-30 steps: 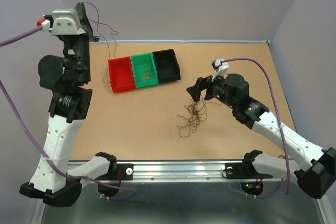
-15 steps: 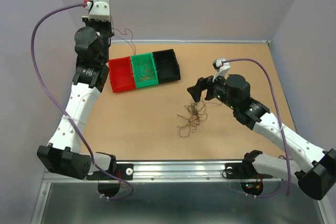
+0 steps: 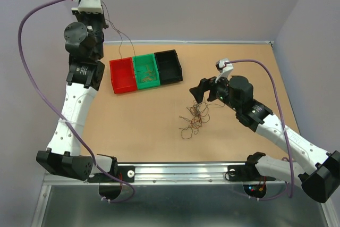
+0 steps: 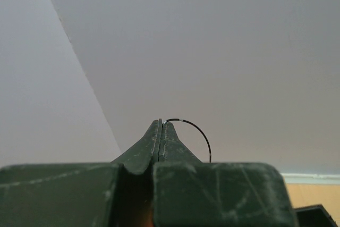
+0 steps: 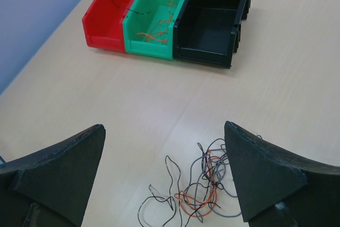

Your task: Untangle the cables

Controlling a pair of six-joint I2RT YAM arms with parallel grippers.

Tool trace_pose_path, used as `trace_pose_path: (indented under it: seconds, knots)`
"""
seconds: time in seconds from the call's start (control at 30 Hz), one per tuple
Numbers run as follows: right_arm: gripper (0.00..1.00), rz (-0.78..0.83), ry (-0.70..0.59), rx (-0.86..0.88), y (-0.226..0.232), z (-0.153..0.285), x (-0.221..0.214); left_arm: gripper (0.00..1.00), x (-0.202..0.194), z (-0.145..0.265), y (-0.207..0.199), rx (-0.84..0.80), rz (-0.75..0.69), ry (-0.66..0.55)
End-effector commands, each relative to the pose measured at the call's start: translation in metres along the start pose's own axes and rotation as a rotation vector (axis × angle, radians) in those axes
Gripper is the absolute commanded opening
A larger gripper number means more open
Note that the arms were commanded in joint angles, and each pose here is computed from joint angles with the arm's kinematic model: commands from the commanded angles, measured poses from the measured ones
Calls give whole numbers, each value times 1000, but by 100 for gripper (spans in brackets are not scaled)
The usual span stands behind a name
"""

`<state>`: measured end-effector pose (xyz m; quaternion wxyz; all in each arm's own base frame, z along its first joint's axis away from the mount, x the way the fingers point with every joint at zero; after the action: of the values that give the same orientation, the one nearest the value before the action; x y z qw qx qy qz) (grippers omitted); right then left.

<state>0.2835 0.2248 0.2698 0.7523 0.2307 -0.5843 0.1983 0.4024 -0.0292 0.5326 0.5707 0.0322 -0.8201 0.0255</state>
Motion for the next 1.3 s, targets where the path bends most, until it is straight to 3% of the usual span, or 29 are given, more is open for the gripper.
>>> trace_pose_path:
  seconds: [0.0, 0.23, 0.67, 0.8, 0.87, 0.9, 1.03, 1.27]
  knots:
    - [98, 18, -62, 0, 1, 0, 11, 0, 75, 3, 11, 28, 37, -172]
    - [98, 18, -59, 1, 1, -1, 10, 0, 91, 4, 16, 51, 41, -210]
    - [98, 20, -60, 8, 2, -1, 11, 0, 8, -5, 32, 68, 18, -98]
    - [98, 18, -64, 13, 3, 1, 12, 0, -57, 17, 32, 15, 29, -18]
    - [98, 17, -67, 13, 3, 1, 13, 0, -66, 29, 26, -27, 34, -36]
    - [98, 17, -64, 14, 3, 1, 12, 0, -96, 36, 25, -36, 32, 16]
    - [98, 18, -59, 14, 3, -1, 11, 0, -146, 45, 19, -61, 28, 100]
    - [98, 18, -65, 17, 4, 1, 12, 0, -248, 32, 20, -16, -10, 428]
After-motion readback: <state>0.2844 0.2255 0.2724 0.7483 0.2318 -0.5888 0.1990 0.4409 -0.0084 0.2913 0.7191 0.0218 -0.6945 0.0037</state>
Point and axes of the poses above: each gripper's point midway between its finger pads, its own z axis back along the fingers, its own y axis along the line the jaws close on, x = y × z, the point moved 1 cm from there along z, back along the fingers, and after that the axes turned 9 degrees about z, right-handed, at the moved point
